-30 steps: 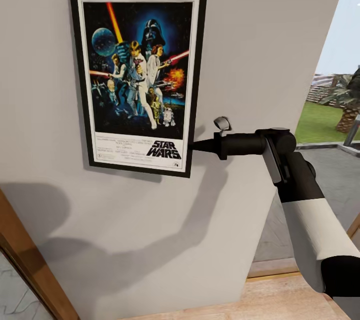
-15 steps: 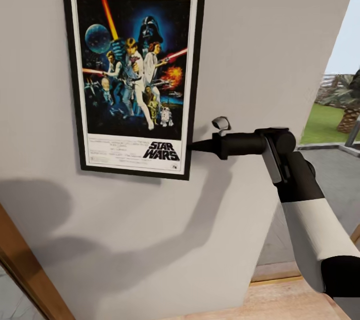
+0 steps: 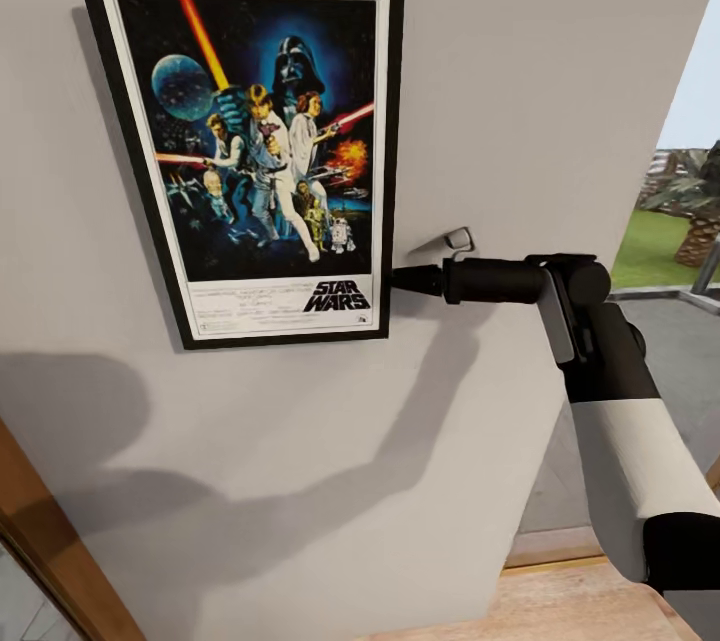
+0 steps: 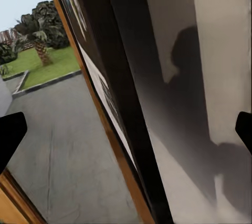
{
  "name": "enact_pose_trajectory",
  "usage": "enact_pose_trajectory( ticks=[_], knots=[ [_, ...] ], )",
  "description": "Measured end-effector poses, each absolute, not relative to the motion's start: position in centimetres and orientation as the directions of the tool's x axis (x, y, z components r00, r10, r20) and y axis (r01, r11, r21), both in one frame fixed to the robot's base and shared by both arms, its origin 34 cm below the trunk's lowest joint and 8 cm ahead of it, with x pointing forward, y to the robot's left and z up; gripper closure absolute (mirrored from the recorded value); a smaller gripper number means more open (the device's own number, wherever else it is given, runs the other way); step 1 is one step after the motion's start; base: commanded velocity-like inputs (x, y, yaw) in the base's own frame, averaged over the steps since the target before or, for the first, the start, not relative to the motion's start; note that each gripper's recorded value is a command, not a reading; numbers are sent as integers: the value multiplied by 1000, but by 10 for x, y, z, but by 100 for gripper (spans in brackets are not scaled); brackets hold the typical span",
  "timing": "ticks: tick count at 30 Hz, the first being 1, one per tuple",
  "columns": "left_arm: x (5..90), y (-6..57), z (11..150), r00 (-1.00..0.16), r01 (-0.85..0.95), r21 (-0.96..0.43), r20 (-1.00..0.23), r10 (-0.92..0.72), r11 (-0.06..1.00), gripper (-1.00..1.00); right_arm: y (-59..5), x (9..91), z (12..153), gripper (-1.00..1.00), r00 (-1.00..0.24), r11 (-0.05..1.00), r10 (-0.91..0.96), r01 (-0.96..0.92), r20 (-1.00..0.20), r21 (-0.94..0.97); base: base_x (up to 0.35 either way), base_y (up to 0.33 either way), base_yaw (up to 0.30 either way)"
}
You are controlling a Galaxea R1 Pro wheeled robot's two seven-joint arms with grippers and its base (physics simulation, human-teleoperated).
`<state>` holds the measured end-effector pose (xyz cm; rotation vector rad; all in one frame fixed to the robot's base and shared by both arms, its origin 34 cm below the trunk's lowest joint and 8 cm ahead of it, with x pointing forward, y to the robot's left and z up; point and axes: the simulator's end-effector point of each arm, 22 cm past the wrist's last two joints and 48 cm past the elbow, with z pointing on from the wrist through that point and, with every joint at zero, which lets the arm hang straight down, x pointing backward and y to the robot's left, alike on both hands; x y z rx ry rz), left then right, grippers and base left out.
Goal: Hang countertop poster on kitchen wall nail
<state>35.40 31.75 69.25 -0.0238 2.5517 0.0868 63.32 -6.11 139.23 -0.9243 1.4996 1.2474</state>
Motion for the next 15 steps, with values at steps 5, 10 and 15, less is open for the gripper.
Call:
enact_pose_trajectory(
  ticks=[5,10,15],
  knots=[
    [354,317,693,-831,-36,57,-556,2,998,-100,-62,634,1392,-100,-271,198,20,-942,-962,270,0,0,0],
    [355,317,693,-829,-36,57,-559,2,998,-100,-62,634,1392,-100,-272,198,20,-942,-962,271,-160,-73,0],
    [356,317,694,-825,-35,57,-564,4,998,-100,-61,634,1392,-100,-272,198,20,-942,-962,271,-276,-124,0]
  ],
)
